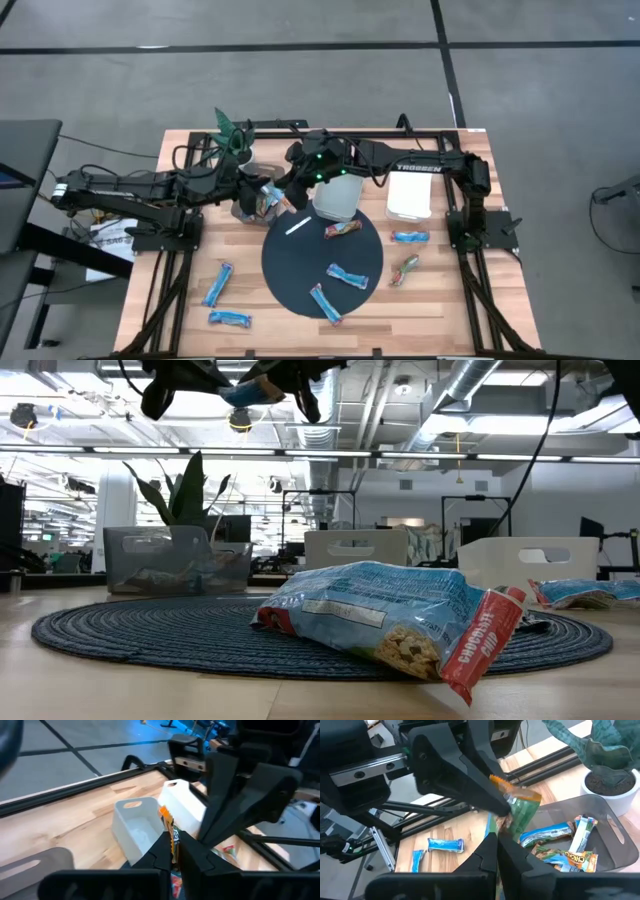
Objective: Pick and place Granola Bars by type
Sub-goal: Put the yellow granola bar into the black bin, then put the red granola bar into the white bin
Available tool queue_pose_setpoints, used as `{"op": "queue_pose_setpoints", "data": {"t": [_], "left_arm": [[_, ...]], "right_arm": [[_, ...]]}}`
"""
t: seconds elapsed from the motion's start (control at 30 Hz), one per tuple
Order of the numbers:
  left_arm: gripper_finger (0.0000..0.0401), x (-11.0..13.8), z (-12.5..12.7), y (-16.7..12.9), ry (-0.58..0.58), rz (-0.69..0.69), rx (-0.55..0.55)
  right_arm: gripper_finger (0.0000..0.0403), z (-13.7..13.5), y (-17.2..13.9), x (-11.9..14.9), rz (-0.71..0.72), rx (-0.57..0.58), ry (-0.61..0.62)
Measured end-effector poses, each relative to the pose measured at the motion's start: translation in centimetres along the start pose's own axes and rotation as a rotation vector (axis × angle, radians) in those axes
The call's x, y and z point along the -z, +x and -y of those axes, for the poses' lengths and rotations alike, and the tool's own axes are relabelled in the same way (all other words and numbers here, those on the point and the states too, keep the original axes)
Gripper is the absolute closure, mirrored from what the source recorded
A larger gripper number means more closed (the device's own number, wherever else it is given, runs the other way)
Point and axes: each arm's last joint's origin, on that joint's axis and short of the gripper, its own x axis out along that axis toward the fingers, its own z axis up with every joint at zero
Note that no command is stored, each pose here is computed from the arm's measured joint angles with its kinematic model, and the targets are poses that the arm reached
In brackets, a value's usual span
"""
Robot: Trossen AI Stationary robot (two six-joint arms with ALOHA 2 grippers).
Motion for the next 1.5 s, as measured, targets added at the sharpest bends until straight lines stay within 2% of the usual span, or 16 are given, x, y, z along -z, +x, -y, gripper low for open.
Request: {"op": "queue_pose_setpoints", "data": {"t": [0.13,0.4,0.57,0.77,0.9,1.1,1.2,1.4,1.5], "left_arm": [[0.0397,0.5,-0.5,0.0,0.028,-0.035,-0.056],[0.0399,1.6,-1.6,-0.1,0.079,-0.148,-0.17],[0.0398,1.8,-2.9,0.0,0.106,-0.197,-0.265],[0.0366,1.3,-3.9,0.3,0.097,-0.189,-0.331],[0.0336,1.1,-4.5,0.5,0.067,-0.218,-0.336],[0.0283,1.0,-4.8,1.1,0.053,-0.278,-0.297],[0.0267,0.8,-4.5,1.3,0.067,-0.271,-0.242],[0.0262,-0.2,-2.5,1.6,0.108,-0.216,0.046],[0.0262,-0.3,-1.3,2.0,0.13,-0.196,0.18]], "right_arm": [[0.0392,0.0,-0.4,0.2,-0.039,-0.015,-0.024],[0.0317,-0.8,-4.4,-0.6,-0.067,0.005,-0.057],[0.0291,-1.5,-6.9,-0.5,-0.116,0.015,-0.074],[0.0284,-2.5,-9.3,-0.4,-0.141,0.013,-0.1],[0.0284,-3.0,-10.5,-0.2,-0.171,0.011,-0.115],[0.0284,-3.9,-11.7,0.7,-0.244,0.008,-0.127],[0.0284,-4.5,-11.9,1.9,-0.347,0.012,-0.14],[0.0284,-5.6,-12.0,5.6,-0.552,0.013,-0.168],[0.0284,-5.5,-12.5,7.8,-0.612,0.051,-0.134]]}}
